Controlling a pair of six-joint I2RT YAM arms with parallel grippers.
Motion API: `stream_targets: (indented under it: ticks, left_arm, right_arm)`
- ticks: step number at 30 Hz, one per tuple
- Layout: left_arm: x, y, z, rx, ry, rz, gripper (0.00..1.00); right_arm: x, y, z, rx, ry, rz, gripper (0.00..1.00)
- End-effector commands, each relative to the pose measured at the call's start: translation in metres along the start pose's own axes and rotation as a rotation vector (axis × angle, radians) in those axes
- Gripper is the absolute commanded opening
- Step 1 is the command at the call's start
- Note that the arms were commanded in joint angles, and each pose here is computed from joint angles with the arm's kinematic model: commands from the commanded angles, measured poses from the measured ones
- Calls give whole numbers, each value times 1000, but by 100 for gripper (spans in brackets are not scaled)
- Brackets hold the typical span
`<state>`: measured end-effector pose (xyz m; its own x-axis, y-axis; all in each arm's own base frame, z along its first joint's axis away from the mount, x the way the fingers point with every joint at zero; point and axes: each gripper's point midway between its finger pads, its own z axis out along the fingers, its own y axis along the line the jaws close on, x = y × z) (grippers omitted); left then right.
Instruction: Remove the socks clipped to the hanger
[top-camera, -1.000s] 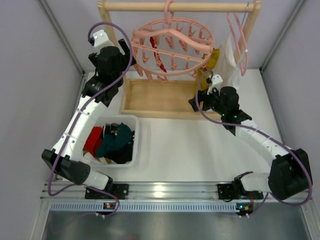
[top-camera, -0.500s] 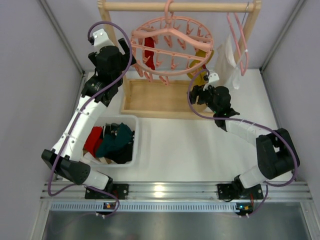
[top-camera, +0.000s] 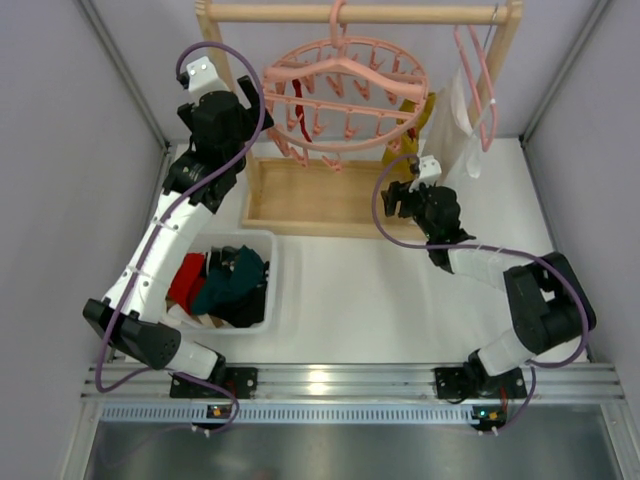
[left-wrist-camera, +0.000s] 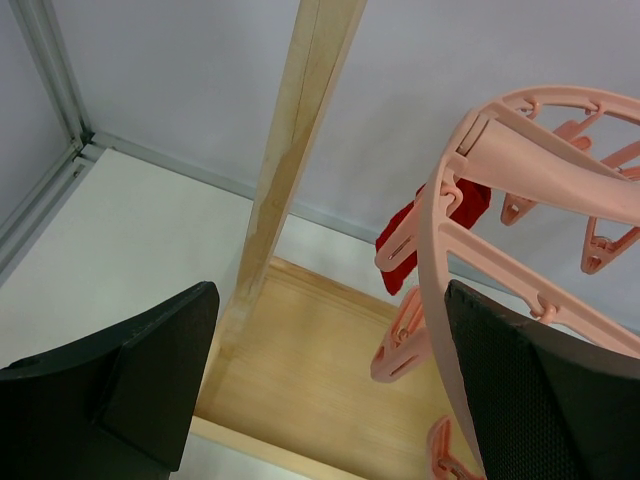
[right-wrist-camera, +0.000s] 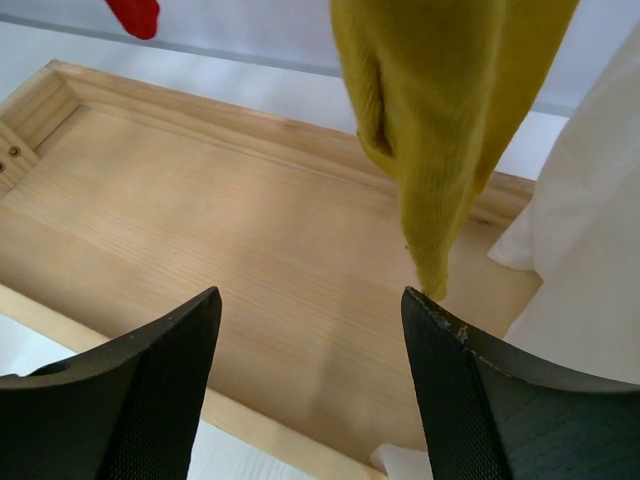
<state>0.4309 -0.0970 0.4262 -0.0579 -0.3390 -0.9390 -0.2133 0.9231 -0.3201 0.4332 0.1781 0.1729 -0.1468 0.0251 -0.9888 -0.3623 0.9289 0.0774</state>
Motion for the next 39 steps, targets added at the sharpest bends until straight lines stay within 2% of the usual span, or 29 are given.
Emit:
stream_targets:
  ticks: [1,4,8,17,24,32,35,39]
  left_arm:
    - [-28,-5,-7,28,-60,-25,98]
    - [-31,-4,-9,28,-67,-31,98]
    - [-32,-6,-10,40,-65,-34,98]
    - [-33,-6,-12,45,-64,-33,98]
    - [-34,-6,-13,49,-67,-32,98]
    - [-31,-8,-12,57,-60,-34,98]
    - [-32,-8,-13,59,-61,-36,98]
    - [-32,-9,-13,64,-58,-36,98]
  right_arm:
    - [-36,-6,-16,38,-121,-17,71]
    - [-37,-1,-32,8,-113,-27,75]
    - [-37,-4,-41,8,-93,-39,75]
    - [-41,4,-49,-116,-81,-37,73]
    - [-43,-9,-56,-151,-80,20,79]
    - [-37,-6,-48,-179,-47,28,81]
    - [-44,-2,-38,-215,-81,17,78]
    - [-49,7,-23,-282,-118,13,70]
